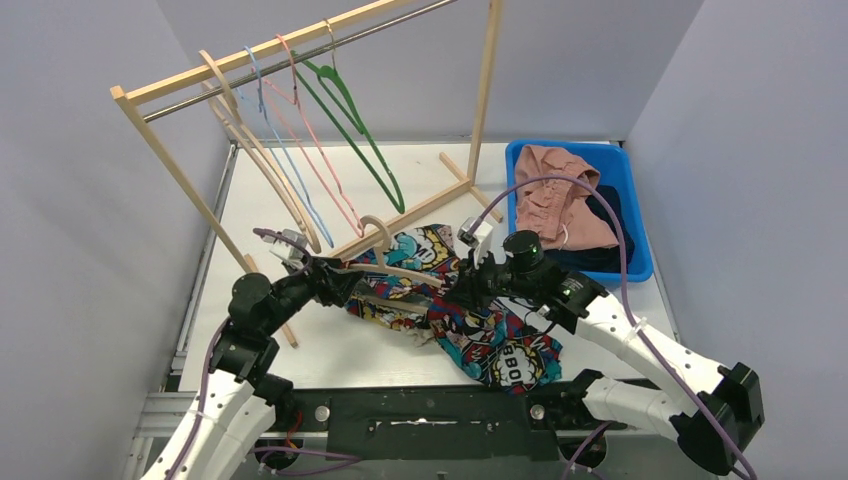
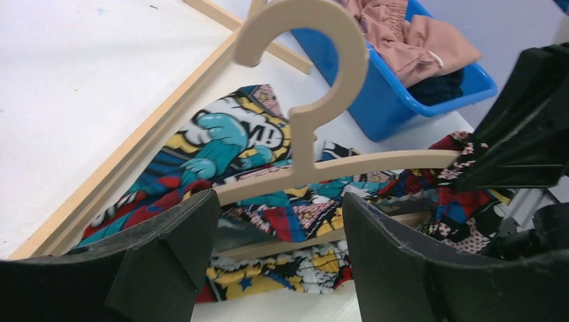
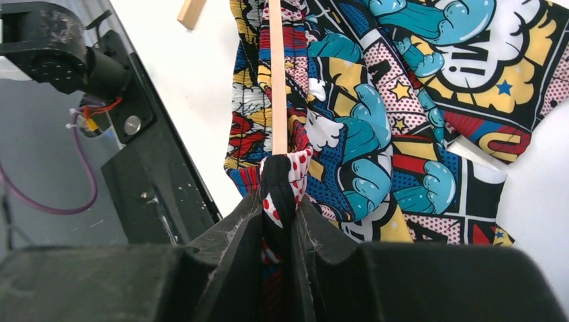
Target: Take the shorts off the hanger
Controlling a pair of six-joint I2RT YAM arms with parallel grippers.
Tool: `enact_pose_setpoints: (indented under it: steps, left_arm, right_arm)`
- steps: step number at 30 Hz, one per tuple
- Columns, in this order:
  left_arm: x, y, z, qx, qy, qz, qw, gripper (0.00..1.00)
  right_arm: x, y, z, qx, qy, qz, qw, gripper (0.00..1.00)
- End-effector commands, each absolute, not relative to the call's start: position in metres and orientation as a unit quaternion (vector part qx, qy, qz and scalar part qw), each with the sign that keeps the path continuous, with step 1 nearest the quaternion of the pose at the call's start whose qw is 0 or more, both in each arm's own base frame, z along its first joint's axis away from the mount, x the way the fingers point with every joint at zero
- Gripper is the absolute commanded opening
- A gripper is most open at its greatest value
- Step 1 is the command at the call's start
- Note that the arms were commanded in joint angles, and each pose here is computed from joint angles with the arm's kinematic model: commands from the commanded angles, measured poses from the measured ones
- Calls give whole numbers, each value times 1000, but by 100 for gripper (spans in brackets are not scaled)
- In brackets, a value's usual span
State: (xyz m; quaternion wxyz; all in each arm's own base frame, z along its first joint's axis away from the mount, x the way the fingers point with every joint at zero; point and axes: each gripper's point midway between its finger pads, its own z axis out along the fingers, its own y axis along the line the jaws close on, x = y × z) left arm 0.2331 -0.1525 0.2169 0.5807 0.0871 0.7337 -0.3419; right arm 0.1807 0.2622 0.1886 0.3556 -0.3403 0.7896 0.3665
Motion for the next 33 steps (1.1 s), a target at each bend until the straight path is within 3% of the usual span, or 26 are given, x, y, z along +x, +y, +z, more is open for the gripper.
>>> enact_pose_setpoints:
  steps: [1, 5, 12, 18, 24, 28, 33]
  left_arm:
    - [224, -167, 249, 118, 683, -391, 605, 67]
    - [220, -169, 250, 123, 672, -401, 610, 67]
    - [234, -164, 229, 102, 709, -373, 590, 55]
    - [240, -157, 223, 83, 725, -353, 586, 50]
    - [245, -150, 218, 70, 739, -326, 585, 14]
    - [248, -146, 220, 64, 745, -313, 585, 0]
    - [248, -136, 230, 46, 739, -296, 603, 0]
  right_arm:
    - [178, 291, 226, -365, 719, 441, 394, 0]
    - [179, 295, 228, -364, 716, 447, 394, 0]
    - [169, 310, 237, -378, 688, 487, 383, 0]
    - [161, 326, 235, -399, 678, 499, 364, 0]
    - [168, 330, 233, -392, 686, 490, 368, 1]
    - [178, 328, 230, -379, 700, 471, 380, 13]
    - [199, 318, 224, -352, 732, 418, 408, 52]
